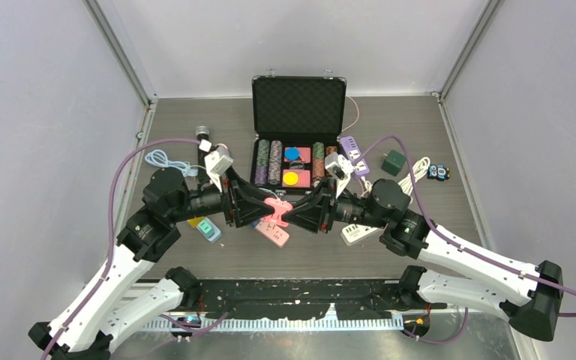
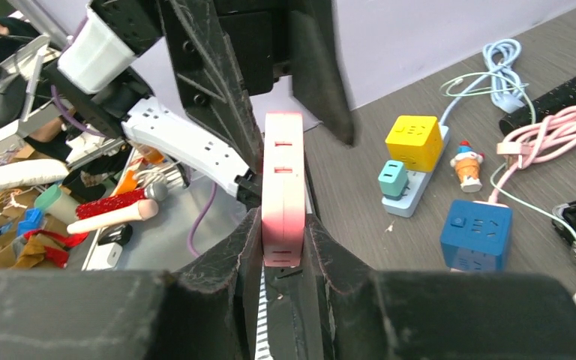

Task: Insert the plug

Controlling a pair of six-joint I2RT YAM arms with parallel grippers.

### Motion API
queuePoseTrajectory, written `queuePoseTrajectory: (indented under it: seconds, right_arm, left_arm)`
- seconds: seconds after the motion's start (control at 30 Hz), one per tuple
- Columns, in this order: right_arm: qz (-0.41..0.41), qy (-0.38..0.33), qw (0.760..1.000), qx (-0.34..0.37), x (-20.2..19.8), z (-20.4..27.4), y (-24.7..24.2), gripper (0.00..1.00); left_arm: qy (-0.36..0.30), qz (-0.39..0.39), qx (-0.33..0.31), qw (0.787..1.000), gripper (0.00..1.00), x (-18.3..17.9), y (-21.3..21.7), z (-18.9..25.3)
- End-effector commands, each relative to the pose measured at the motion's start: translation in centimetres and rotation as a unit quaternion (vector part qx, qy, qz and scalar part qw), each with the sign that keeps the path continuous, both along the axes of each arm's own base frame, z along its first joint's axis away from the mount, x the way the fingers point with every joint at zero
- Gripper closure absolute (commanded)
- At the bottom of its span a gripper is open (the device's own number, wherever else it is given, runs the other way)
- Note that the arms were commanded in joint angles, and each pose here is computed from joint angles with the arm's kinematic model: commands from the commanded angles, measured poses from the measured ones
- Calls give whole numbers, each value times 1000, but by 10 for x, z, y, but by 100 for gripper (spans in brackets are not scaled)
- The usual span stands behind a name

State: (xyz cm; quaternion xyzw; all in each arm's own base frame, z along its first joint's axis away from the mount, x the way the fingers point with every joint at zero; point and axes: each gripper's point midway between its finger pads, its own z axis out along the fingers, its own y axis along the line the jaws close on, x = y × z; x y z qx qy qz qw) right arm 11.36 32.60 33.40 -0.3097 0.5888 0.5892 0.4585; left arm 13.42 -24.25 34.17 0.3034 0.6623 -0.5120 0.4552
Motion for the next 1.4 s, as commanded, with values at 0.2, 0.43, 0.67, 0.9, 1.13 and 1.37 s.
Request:
queuePoseTrajectory:
  seconds: [0.2,0.43,0.67,0.9,1.13,1.37]
  right_arm:
    - [39,-3,999,4,-6,12,11,92]
    - [55,-3,998,-30,-4,4,20,43]
    - [115,-12,992,-51,-13,-6,34,38]
    - [124,-19,989,-80,-15,-18,32,39]
    - [136,-28,984,-110,-14,-27,33,41]
    - [153,-18,981,-122,-15,-38,39,43]
  left_arm:
    - [7,-77,-23,997,100,-13,-12,5]
    - [-19,-106,-23,994,100,-22,-12,4]
    - [-25,-118,0,993,100,-26,-9,-3]
    - [-34,-114,29,992,100,-28,-3,-8]
    - [-29,-113,39,992,100,-28,-2,-12]
    - [-30,-112,37,992,100,-27,-3,-10]
